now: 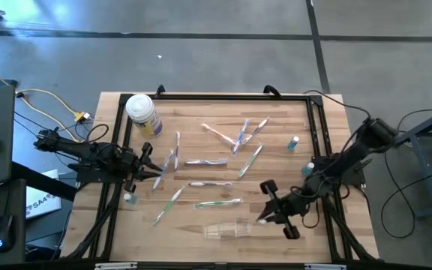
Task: Pick & Place toothbrushing station
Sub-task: Put the right orange toothbrush into the transparent bin
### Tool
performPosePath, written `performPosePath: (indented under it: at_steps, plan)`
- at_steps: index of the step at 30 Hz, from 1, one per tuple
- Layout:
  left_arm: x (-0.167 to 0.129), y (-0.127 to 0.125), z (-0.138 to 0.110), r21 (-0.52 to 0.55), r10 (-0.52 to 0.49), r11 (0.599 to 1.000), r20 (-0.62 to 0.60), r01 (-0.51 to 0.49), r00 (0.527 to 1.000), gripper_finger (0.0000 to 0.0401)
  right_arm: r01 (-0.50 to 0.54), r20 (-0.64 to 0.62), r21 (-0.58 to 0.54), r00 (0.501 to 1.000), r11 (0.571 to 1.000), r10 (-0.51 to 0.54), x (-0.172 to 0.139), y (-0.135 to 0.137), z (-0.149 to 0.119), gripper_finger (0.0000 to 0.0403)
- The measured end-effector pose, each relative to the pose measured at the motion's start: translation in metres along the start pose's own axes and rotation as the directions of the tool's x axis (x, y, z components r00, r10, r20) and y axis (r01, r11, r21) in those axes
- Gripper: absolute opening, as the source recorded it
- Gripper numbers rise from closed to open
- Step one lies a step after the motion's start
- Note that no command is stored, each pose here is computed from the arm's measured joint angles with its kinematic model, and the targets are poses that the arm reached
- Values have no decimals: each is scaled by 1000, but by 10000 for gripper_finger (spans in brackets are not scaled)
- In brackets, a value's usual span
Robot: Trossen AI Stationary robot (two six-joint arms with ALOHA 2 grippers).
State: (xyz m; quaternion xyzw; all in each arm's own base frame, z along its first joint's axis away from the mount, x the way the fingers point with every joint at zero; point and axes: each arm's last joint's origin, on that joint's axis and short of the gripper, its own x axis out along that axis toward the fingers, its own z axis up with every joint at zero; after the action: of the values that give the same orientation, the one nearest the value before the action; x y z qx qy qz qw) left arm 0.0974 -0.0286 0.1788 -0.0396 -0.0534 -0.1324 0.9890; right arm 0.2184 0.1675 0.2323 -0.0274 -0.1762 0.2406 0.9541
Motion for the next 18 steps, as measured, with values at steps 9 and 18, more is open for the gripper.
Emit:
performPosePath:
  at_steps: [9,18]
  plan:
    - [1,2,1,-68,76,995,8,-75,997,77,19,-3,69,1000,997,-19,4,8,-45,4]
    - [6,3,5,-59,110,993,54,-107,992,77,16,-41,110,999,994,-11,13,10,-65,4]
